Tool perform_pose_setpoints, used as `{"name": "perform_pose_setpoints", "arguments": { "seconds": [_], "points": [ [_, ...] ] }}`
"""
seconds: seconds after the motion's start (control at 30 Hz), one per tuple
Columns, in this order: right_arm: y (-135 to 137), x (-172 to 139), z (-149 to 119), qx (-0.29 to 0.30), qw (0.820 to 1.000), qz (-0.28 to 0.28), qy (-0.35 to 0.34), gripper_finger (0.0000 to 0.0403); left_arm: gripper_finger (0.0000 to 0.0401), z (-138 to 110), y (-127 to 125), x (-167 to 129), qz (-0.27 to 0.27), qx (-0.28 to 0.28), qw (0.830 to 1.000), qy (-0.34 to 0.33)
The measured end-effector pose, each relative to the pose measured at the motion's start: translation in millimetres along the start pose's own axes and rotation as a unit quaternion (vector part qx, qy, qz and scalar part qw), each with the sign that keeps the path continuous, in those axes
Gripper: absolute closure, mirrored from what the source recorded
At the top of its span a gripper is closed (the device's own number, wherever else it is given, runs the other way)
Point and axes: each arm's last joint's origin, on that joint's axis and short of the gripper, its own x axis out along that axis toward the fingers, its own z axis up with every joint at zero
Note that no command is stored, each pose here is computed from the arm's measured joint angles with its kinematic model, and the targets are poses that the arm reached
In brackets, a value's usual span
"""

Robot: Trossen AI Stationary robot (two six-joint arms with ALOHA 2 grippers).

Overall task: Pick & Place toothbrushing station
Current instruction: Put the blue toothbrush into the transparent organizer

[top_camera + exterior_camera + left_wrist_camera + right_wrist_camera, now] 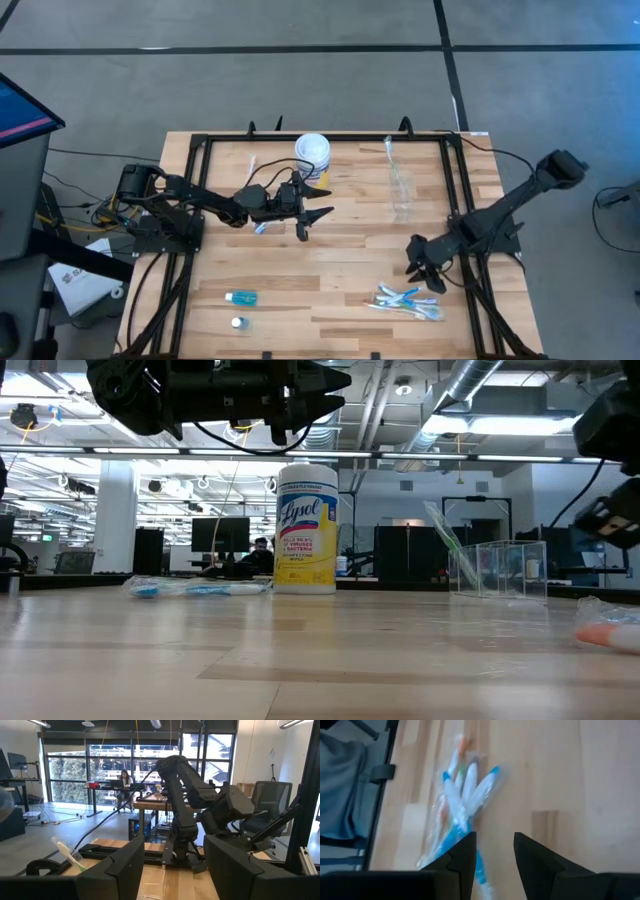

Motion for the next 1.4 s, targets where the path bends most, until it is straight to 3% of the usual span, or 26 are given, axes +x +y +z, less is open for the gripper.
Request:
{"name": "perform_pose_setpoints", "arguments": {
  "seconds": [0.43,1.4],
  "points": [
    [8.7,5.1,-18.4,0.035,0.997,-0.009,0.064,0.0280,0.0204,-0.3,0.0,0.0,0.000,0.000,1.000,0.001],
    [6.8,6.5,-27.0,0.050,0.993,-0.038,0.098,0.0285,0.0204,-2.8,0.2,0.0,0.001,-0.007,1.000,0.015]
  ]
}}
